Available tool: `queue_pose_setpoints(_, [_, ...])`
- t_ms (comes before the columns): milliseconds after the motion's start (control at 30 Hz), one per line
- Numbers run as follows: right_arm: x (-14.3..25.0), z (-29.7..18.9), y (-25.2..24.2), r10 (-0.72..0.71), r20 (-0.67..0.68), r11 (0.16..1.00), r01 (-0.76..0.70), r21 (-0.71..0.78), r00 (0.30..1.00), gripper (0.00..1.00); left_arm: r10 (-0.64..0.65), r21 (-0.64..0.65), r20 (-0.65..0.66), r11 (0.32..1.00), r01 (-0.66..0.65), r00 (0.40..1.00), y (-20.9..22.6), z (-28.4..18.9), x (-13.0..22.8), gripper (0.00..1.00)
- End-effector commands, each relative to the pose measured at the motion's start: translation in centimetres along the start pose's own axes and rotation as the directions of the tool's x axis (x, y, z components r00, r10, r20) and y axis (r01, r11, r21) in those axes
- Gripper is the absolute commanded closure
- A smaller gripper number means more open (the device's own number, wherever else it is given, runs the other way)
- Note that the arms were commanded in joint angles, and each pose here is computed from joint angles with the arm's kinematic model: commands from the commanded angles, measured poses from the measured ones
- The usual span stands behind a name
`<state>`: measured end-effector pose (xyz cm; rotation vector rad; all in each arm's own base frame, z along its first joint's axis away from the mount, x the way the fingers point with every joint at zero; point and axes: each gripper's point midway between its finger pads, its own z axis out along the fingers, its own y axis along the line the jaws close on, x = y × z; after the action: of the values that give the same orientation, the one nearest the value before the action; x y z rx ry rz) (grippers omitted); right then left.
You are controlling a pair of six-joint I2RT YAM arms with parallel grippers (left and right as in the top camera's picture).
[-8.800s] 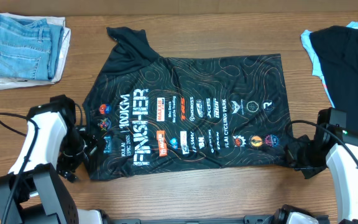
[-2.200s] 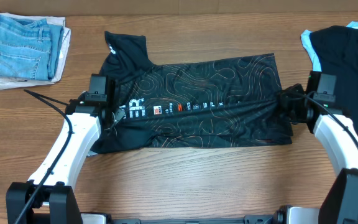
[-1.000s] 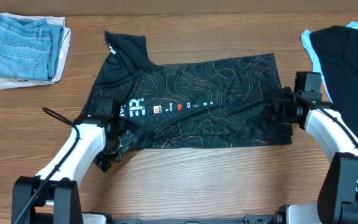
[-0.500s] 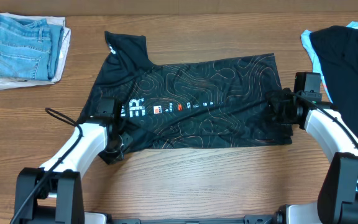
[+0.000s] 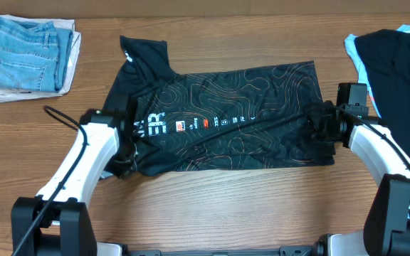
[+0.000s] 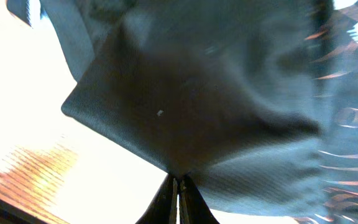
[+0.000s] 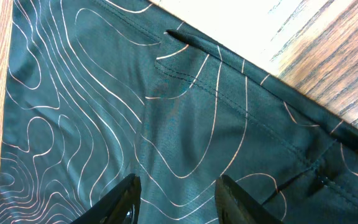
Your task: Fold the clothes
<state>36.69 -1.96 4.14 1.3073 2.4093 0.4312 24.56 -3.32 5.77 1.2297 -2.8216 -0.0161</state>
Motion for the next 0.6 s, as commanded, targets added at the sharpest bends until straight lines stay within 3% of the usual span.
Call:
queue_pose_setpoints(0, [-0.6,-0.3,1.0,-0.009,0.016,1.0,0.009,-0.019,1.0,0.57,0.014,0.031,0.029,0.999,-0.015,0.999,-1.2,-1.3,-0.7,0.96])
queue_pose_setpoints(167, [-0.6,-0.3,0.9,-0.009,0.015,1.0,0.009,-0.018,1.0,0.57,0.011,0.102,0.096,0.995,-0.021,0.995,-3.0,-1.4,-2.3,0.96])
queue_pose_setpoints(300, [-0.5,-0.3,0.8,-0.007,0.011,1.0,0.008,-0.013,1.0,0.57,-0.013,0.16,0.241,0.987,-0.027,0.971,-4.8,-2.1,-5.4,0.96])
queue_pose_setpoints(567, [-0.3,-0.3,0.6,-0.006,0.004,1.0,0.006,-0.005,1.0,0.58,-0.034,0.199,0.338,0.979,-0.036,0.94,-6.3,-2.6,-7.7,0.96])
